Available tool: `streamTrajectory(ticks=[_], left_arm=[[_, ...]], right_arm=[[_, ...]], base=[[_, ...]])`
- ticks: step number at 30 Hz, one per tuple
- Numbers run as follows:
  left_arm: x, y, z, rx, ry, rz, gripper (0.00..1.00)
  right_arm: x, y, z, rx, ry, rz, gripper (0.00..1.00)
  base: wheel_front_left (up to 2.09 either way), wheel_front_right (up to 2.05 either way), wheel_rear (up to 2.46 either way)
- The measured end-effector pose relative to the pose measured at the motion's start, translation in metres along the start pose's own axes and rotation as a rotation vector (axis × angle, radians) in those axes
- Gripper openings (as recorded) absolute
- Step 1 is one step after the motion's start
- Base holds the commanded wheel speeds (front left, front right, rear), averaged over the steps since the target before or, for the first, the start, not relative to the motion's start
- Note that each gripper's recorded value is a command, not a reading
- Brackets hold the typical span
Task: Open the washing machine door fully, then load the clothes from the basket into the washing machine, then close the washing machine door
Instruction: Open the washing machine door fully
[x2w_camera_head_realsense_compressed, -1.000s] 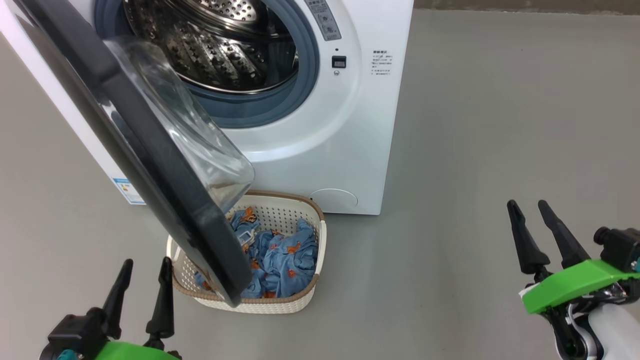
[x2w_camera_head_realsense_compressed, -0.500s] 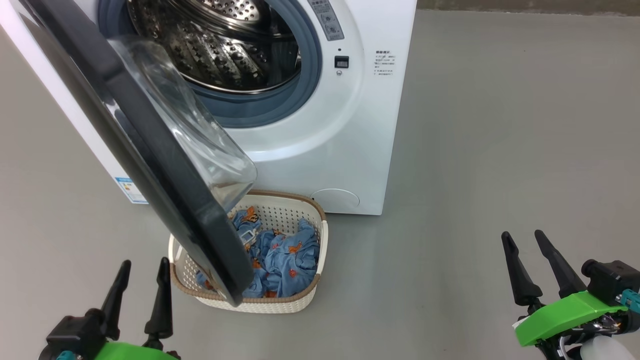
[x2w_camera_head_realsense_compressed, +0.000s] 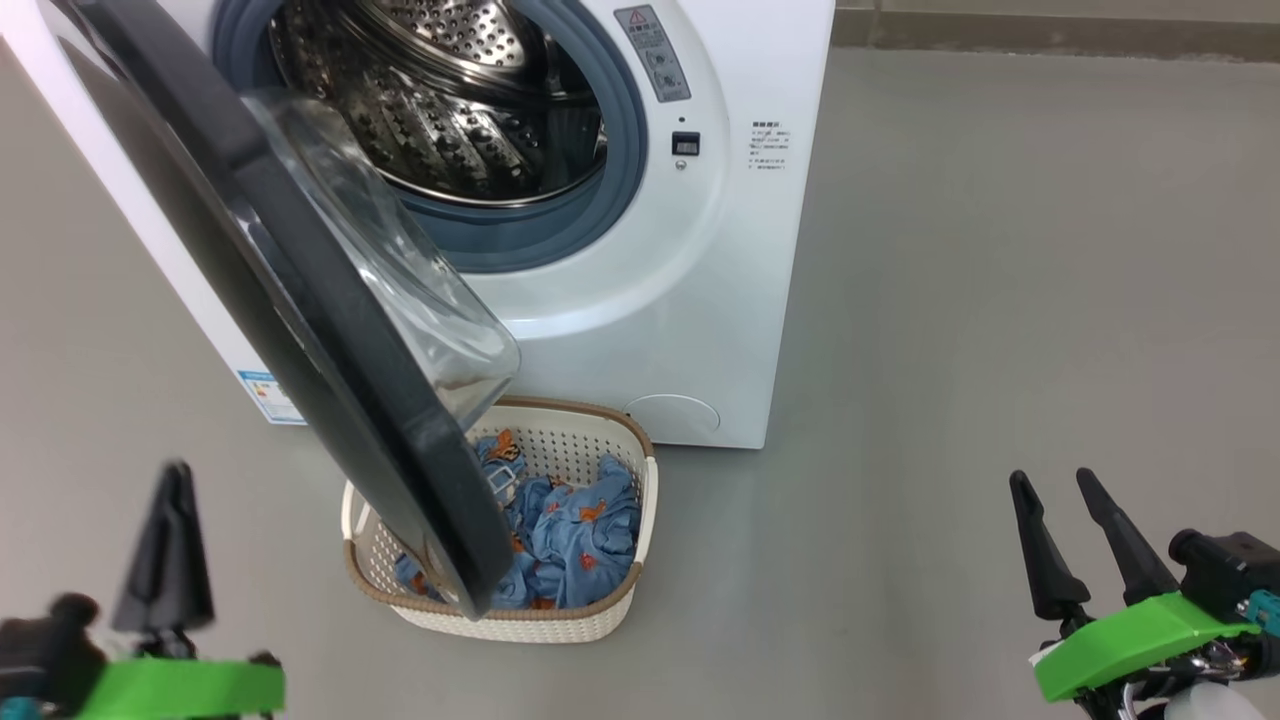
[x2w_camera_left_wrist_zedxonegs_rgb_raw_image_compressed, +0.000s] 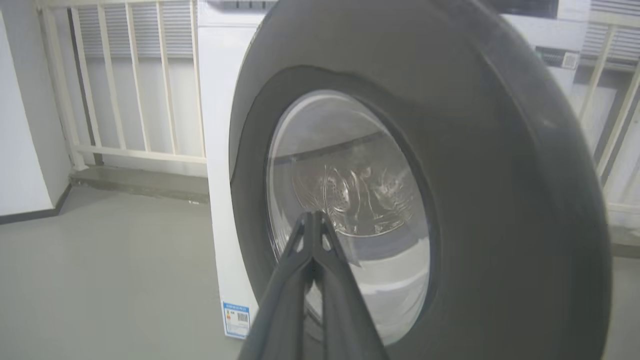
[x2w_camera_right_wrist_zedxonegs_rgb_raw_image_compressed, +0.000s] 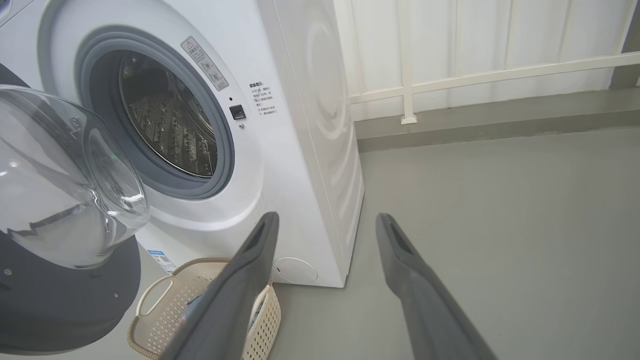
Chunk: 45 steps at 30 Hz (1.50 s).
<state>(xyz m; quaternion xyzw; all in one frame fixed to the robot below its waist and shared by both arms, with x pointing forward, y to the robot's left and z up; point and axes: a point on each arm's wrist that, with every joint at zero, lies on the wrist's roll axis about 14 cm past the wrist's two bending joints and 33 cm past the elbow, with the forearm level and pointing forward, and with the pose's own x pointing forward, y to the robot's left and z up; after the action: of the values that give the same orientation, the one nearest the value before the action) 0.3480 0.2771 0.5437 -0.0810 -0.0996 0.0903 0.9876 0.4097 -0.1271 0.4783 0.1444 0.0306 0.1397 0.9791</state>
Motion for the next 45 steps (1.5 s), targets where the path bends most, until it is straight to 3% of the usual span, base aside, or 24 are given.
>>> streamTrajectory(ticks=[6,12,18,23,28,45], left_arm=[[0.011,-0.023,0.082,0.047,-0.233,-0.052,0.00],[0.006,-0.096,0.132,0.023,-0.332,-0.252,0.00],[-0.007,-0.176,0.116,-0.063,-0.212,-0.490,0.00],[-0.009,-0.198,0.081,-0.115,-0.076,-0.552,0.00],[-0.007,-0.202,0.038,-0.179,0.061,-0.548,0.00],[-0.004,-0.161,-0.044,-0.156,0.264,-0.379,0.00]], right_arm=[[-0.002,0.004,0.002,-0.028,-0.006,0.012,1.00],[-0.003,0.004,-0.003,-0.055,0.011,0.019,1.00],[-0.003,0.003,-0.011,-0.066,0.031,0.019,1.00],[-0.002,0.001,-0.013,-0.065,0.037,0.013,1.00],[-0.003,-0.002,-0.015,-0.064,0.043,0.005,1.00],[0.002,-0.003,-0.017,-0.063,0.046,0.007,1.00]], base=[[0.00,0.00,0.00],[0.00,0.00,0.00],[0.00,0.00,0.00],[0.00,0.00,0.00],[0.00,0.00,0.00],[0.00,0.00,0.00]])
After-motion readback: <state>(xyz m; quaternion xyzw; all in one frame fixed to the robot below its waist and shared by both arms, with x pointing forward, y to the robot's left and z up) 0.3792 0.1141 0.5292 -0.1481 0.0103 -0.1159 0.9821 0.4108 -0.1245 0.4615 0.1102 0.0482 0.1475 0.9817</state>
